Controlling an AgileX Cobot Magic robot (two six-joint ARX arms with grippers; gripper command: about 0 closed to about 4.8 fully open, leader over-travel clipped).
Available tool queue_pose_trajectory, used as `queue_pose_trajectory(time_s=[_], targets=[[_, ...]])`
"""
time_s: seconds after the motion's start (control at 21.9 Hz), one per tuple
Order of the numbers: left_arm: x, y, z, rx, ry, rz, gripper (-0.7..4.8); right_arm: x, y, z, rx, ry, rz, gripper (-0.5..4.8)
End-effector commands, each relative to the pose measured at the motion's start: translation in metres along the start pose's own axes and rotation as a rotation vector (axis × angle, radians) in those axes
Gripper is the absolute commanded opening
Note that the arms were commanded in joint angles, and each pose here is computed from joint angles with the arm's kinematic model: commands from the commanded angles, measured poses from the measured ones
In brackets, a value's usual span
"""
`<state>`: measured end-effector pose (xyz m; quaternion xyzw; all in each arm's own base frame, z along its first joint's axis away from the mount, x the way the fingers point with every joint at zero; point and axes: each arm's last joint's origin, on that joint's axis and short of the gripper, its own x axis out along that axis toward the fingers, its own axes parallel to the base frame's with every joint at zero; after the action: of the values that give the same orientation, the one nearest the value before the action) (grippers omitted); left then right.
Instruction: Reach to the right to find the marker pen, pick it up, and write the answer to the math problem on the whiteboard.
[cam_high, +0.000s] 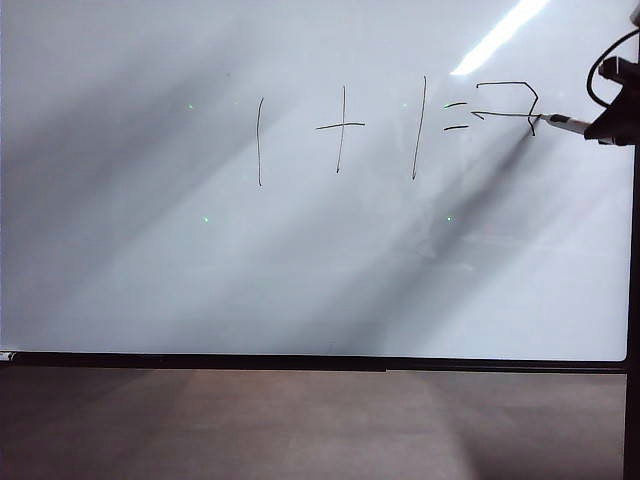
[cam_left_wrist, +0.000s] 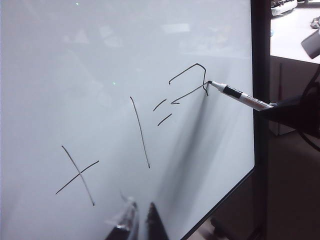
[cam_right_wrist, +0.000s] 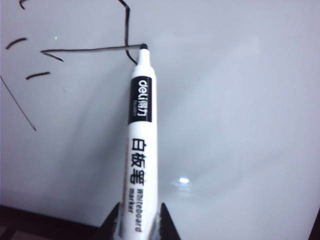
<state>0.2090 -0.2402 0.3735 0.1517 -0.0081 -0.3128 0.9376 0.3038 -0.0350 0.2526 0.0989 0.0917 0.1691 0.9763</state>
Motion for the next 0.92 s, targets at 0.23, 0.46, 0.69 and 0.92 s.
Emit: queue_pose_trajectory(time_s=[0.23,0.46,0.69,0.92], targets=[[-0.001,0.001,0.002,-0.004,-0.01,0.002,0.28,0.001,0.035,0.003,-0.031,-0.031,0.104,-0.06],[-0.001,0.001,0.002,-0.004,-0.01,0.001,0.28,0.01,0.053,0.0,-0.041,-0.031,0.129,-0.06],[-0.001,0.001,0.002,-0.004,-0.009,0.002,0.28,0.017,0.052,-0.001,-0.037,-0.022,0.119,-0.06],[-0.001,0.001,0.002,-0.004,-0.01,0.001,0.28,0.019,0.051,-0.001,-0.038,-0.023,0.118,-0.06]])
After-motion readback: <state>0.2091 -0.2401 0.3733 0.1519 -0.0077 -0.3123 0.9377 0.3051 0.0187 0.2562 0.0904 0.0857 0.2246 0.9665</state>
